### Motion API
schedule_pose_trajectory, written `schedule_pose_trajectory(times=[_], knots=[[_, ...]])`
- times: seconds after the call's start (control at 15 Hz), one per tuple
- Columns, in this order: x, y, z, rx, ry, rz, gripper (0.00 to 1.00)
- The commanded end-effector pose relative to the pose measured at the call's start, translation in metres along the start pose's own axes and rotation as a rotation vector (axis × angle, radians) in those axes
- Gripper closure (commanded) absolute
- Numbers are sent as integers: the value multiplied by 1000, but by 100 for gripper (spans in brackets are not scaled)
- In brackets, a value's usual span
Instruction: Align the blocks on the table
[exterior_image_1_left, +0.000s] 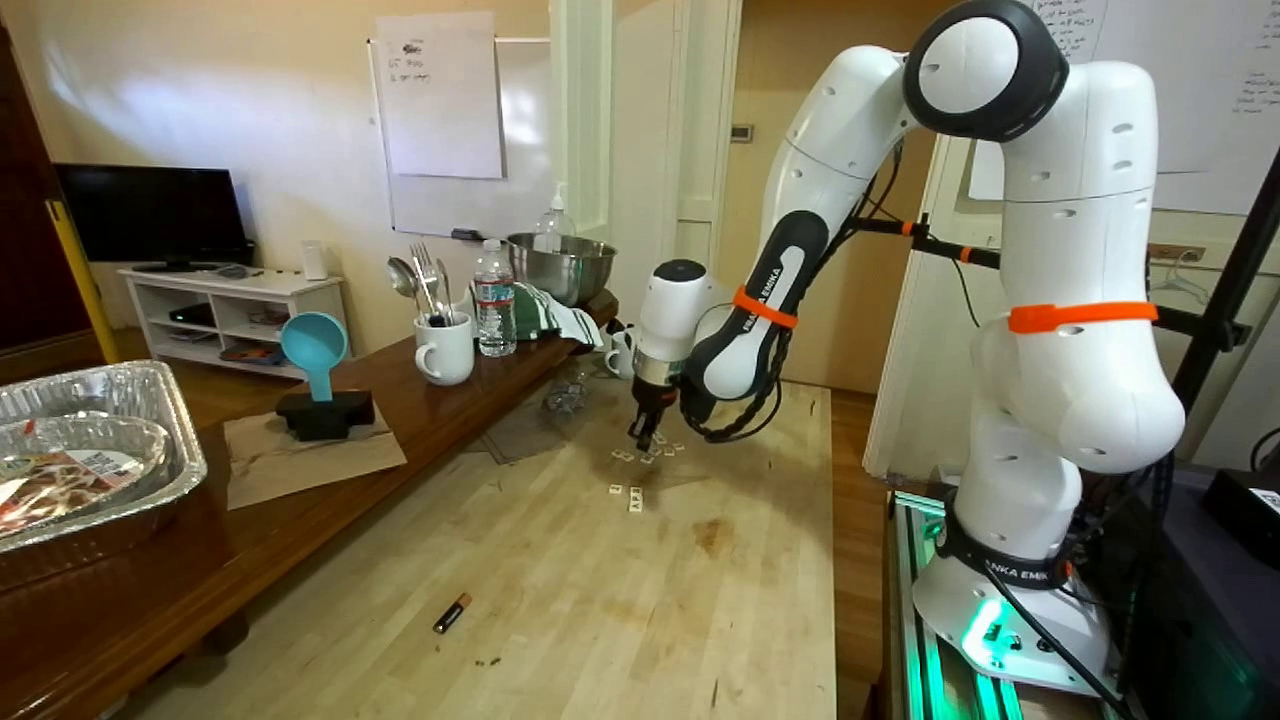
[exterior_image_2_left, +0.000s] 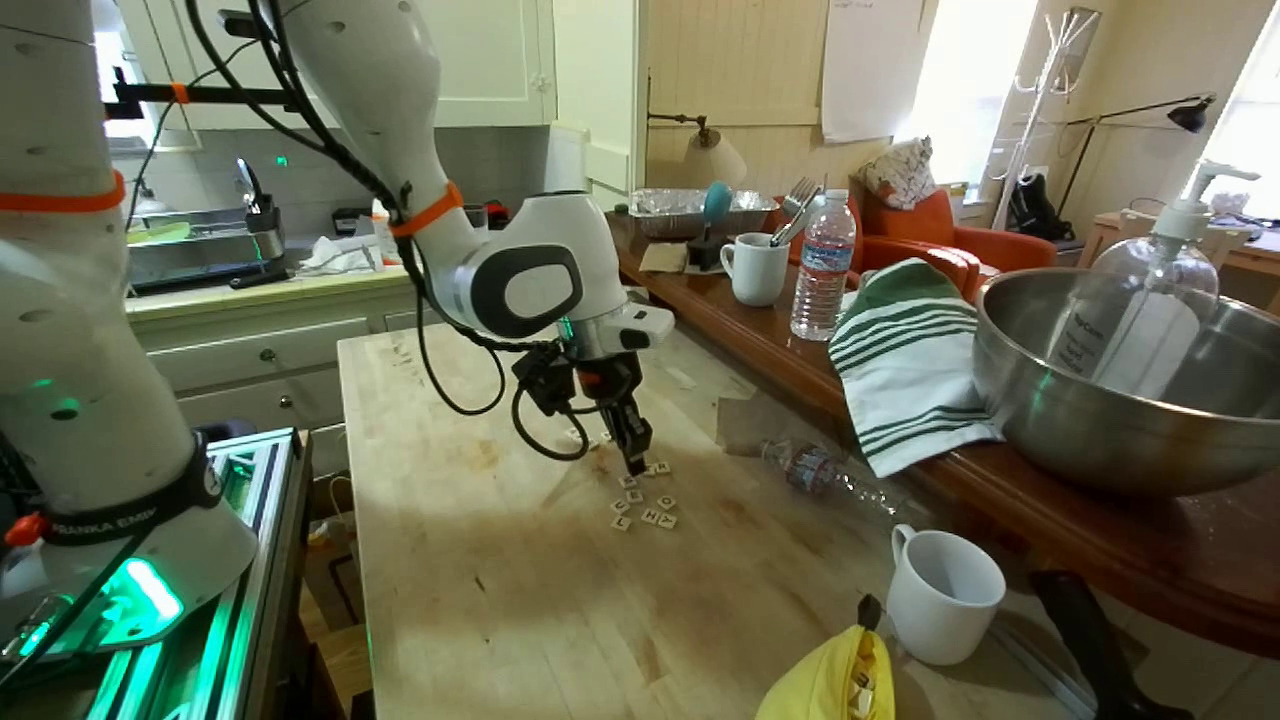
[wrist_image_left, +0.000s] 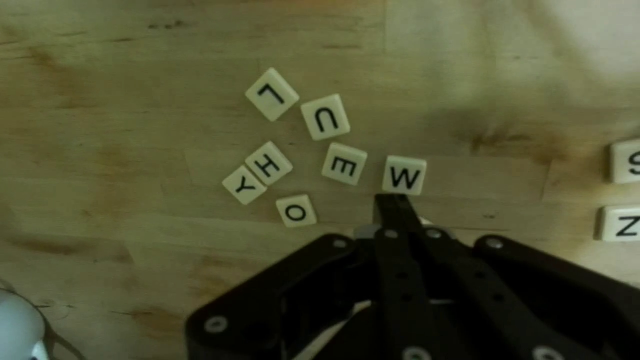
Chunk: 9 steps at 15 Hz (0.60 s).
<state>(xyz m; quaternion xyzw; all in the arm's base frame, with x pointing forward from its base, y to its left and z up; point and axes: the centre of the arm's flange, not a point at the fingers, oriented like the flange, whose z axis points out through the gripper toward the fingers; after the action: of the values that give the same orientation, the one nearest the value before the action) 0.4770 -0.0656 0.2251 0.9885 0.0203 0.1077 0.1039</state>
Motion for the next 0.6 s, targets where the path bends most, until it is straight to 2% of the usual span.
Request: schedule_pose_trajectory(times=[0.0,0.53], knots=[[16,-3,2,13,47,26,100],[43,-5,19,41,119,75,100]])
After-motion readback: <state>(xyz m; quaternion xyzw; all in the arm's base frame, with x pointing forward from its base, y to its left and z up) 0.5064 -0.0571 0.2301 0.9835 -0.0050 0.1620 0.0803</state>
